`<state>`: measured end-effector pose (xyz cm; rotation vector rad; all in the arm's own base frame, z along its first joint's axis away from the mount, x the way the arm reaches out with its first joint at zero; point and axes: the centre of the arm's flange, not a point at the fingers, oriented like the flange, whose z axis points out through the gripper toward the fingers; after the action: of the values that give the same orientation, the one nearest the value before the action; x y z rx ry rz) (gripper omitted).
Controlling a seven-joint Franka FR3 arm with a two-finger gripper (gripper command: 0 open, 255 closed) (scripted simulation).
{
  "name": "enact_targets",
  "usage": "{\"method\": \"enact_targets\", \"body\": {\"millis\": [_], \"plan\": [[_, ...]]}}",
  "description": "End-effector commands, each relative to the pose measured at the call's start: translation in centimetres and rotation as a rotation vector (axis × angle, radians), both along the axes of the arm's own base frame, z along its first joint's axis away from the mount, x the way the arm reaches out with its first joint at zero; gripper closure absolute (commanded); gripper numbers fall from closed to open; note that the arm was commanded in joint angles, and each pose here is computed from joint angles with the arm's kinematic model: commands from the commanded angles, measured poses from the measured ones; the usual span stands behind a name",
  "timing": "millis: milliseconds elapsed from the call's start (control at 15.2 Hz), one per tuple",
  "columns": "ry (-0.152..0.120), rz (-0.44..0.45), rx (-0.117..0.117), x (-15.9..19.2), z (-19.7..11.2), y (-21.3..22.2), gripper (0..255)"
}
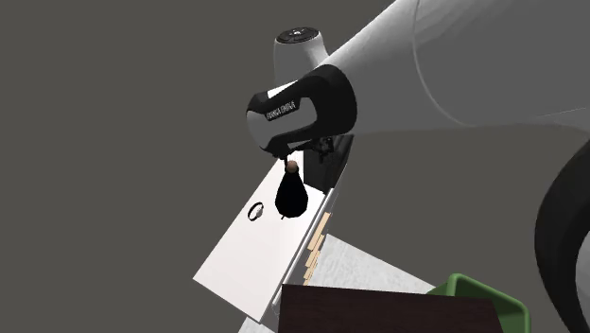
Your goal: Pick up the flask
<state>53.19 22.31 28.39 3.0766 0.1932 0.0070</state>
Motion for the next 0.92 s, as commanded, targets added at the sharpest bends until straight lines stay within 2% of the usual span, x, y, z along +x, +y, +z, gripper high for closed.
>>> {"method": "enact_targets", "body": {"millis": [0, 264, 858], "plan": [[0.006, 0.005, -0.004, 1.1, -2.2, 1.6, 0], [0.020, 0.015, -0.011, 3.2, -6.2, 3.8, 0], [0.020, 0.015, -0.011, 3.2, -10.2, 3.8, 0]]}}
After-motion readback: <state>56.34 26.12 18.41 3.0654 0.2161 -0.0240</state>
